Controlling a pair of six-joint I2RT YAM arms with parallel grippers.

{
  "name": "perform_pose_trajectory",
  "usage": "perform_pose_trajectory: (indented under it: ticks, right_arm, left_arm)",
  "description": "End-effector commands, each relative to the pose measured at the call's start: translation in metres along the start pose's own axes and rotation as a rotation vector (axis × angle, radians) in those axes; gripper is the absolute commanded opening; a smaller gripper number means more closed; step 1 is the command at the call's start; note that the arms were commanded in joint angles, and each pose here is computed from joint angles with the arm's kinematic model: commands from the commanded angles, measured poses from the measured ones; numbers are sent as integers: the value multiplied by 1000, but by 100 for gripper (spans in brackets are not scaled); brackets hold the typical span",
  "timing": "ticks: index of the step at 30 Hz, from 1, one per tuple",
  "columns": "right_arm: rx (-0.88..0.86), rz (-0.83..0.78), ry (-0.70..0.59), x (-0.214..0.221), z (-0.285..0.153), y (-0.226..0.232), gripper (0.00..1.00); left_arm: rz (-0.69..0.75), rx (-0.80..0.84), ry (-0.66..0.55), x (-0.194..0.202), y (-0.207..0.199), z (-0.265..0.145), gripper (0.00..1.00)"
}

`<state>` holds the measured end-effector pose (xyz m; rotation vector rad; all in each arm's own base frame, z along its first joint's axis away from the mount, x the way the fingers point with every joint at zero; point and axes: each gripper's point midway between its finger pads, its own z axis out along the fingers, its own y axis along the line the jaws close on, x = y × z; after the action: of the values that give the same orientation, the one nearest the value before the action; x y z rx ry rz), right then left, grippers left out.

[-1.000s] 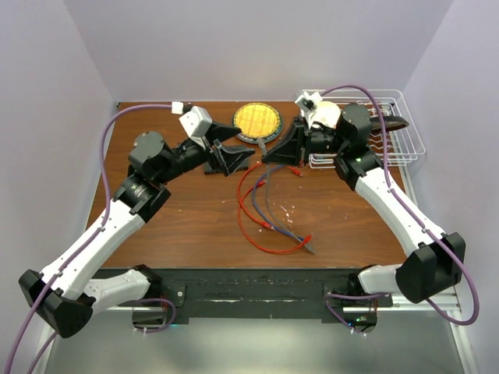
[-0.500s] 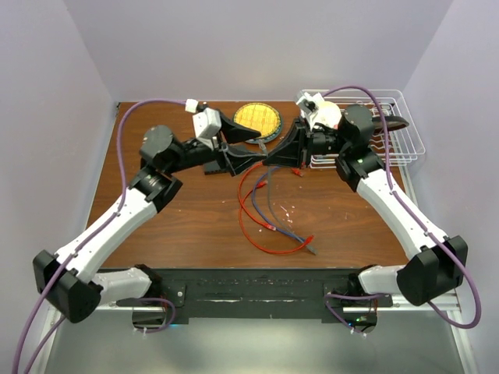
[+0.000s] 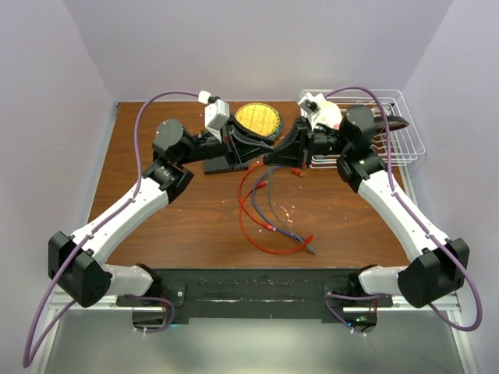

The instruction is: Insert the plug into the switch port

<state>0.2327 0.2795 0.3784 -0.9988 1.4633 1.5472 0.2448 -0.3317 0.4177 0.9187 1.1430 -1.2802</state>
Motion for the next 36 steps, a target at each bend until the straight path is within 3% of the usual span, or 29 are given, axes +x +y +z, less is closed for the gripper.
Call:
perform_pose_trajectory:
  ticks: [1,3,6,9,14,18,23,30,36]
  right_arm:
    - [14,-32,-4,-4,-1,10,1]
    - [99,-45,-13,-10,-2,-1,14]
    - [275,-62,-27,-23,-10,-20,83]
    - [440,-87,-52,-37,-23,-32,98]
    - [567,-140,-144,-59,-37,-36,99]
    - [576,-145,-205,-66,-31,-38,99]
    - [557,-139,-202,-66,-1,-52,96]
    - [522,-109,-200,-63,37,-68,82]
    - [507,-115,-228,-68,56,-72,76]
  left_arm:
    - [27,-1,-102,-35,-5,2,0]
    - [-5,-37,-115,-38,0,2,0]
    - [-71,-205,-146,-45,24,-2,0]
    - [-143,-472,-189,-52,60,-22,0]
    - [-298,-902,-277,-53,102,-77,0]
    - [-397,-1025,-276,-45,109,-94,0]
    - [-449,-1085,-262,-35,113,-100,0]
    - [-474,-1076,-260,-31,113,-98,0]
    - [-466,-1071,-255,-31,113,-97,0]
